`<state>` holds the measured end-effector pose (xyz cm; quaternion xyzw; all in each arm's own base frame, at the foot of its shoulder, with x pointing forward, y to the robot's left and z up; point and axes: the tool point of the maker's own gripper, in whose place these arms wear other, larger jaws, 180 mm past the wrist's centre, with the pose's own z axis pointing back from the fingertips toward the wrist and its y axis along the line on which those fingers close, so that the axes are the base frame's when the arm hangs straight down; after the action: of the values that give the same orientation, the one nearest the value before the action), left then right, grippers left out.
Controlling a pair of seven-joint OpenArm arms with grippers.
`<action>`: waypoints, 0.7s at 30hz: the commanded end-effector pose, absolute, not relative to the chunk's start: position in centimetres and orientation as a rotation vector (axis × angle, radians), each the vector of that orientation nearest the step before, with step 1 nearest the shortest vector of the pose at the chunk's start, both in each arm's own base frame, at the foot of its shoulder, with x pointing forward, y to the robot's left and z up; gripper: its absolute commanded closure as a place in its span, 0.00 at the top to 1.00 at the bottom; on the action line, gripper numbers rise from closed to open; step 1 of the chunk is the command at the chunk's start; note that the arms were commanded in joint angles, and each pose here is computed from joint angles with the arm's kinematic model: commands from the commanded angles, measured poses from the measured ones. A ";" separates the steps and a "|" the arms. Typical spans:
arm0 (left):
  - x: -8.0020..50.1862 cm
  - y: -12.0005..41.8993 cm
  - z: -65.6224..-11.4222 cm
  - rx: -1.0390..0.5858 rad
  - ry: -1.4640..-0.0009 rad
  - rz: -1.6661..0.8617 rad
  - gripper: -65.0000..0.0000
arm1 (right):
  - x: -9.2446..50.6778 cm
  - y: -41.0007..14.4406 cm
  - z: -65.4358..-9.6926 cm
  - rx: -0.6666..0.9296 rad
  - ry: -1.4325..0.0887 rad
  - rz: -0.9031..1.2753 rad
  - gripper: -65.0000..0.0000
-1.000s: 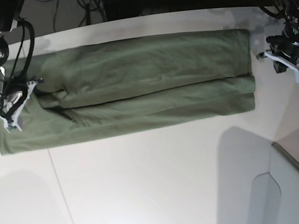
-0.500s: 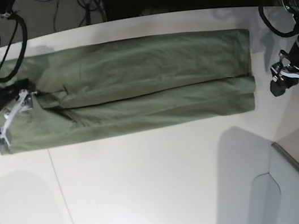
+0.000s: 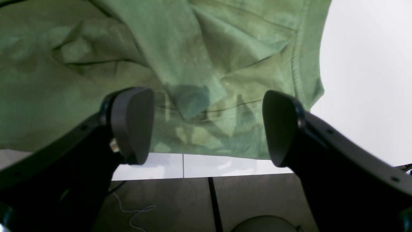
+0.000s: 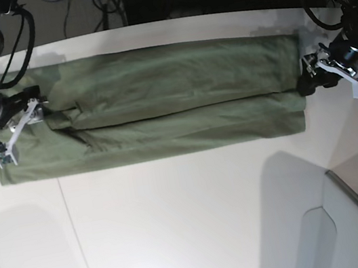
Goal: Layout the t-shirt on the table in an organized manner, then fold the t-shirt properly
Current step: 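Grasp the end of the green strip with the left gripper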
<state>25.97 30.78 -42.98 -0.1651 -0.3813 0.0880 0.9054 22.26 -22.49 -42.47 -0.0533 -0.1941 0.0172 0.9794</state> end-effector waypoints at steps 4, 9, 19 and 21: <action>26.4 32.1 -43.2 -0.350 -0.833 0.244 1.00 | 23.1 -22.8 -41.7 -0.117 -0.429 0.043 0.76; 27.0 30.6 -45.7 -0.382 -0.816 0.264 0.98 | 23.2 -22.8 -41.7 -0.117 -0.430 0.043 0.76; 27.1 26.9 -47.6 -0.443 -0.799 0.268 0.96 | 23.2 -22.7 -41.7 -0.116 -0.430 0.044 0.76; 27.1 26.9 -47.6 -0.443 -0.799 0.269 0.90 | 23.2 -22.7 -41.7 -0.116 -0.430 0.044 0.76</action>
<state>27.72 26.70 -47.01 -0.2218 -0.4061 0.1375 0.8758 22.36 -22.42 -42.45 -0.0528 -0.1960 0.0183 0.9790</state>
